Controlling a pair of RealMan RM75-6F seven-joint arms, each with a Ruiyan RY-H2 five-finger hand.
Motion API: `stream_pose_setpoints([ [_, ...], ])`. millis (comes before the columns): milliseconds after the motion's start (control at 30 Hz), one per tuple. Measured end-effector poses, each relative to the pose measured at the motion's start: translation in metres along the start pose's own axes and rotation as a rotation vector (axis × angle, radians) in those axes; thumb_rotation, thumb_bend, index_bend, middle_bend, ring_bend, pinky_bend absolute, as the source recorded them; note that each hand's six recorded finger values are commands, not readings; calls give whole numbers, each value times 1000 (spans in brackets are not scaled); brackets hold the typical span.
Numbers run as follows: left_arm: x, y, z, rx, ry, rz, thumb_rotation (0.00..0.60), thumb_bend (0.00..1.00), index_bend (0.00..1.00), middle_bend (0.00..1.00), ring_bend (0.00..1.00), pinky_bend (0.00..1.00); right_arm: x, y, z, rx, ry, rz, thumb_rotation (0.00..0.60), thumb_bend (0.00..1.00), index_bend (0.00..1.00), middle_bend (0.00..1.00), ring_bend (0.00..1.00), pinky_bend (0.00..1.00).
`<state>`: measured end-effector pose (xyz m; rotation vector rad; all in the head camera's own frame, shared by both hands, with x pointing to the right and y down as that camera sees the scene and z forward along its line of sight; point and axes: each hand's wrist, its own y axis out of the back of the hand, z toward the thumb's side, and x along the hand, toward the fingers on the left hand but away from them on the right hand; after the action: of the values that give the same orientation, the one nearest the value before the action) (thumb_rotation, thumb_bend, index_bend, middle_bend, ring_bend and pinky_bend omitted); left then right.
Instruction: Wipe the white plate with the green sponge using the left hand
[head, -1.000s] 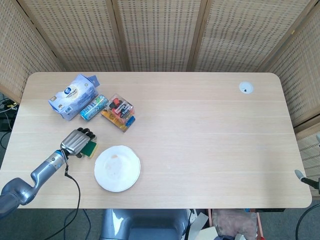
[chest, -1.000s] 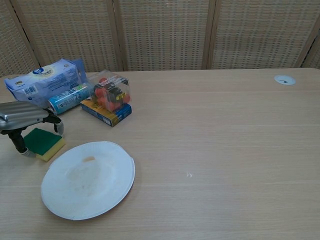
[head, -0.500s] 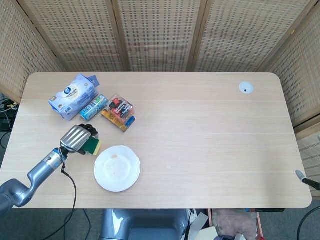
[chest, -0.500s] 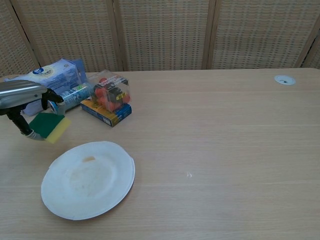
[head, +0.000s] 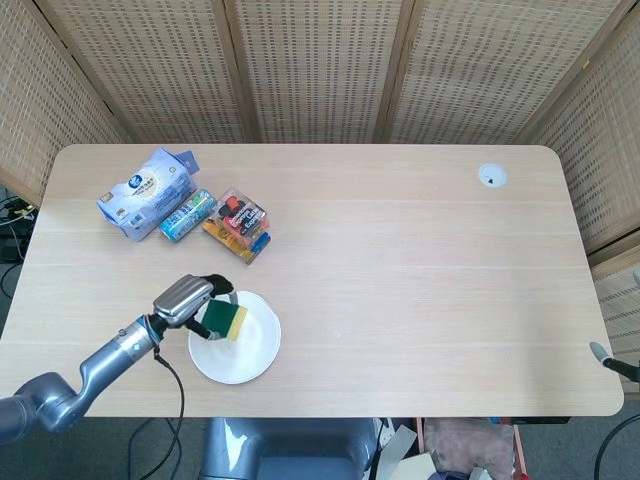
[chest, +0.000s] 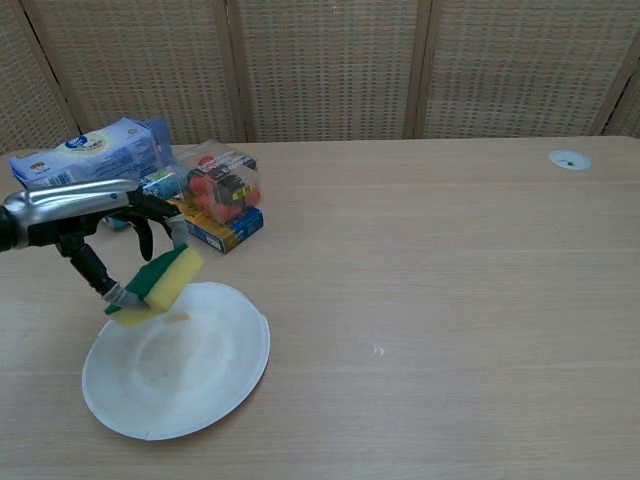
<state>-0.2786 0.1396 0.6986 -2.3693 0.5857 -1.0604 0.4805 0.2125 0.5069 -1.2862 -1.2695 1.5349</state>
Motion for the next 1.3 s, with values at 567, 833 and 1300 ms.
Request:
stream_pose_setpoints([
  [567, 23, -19, -37, -158, 130, -32, 600, 116, 542, 402, 273, 402, -2, -2, -1, -1, -6, 8, 600, 0, 0, 0, 0, 0],
  [833, 34, -35, -31, -135, 123, -70, 600, 116, 542, 402, 272, 401, -3, -3, -1, 1, -7, 11, 600, 0, 0, 0, 0, 0],
  [1300, 38, -46, -27, -123, 121, -86, 600, 116, 542, 402, 272, 401, -1, 2, -3, -12, -7, 2, 600, 0, 0, 0, 0, 0],
])
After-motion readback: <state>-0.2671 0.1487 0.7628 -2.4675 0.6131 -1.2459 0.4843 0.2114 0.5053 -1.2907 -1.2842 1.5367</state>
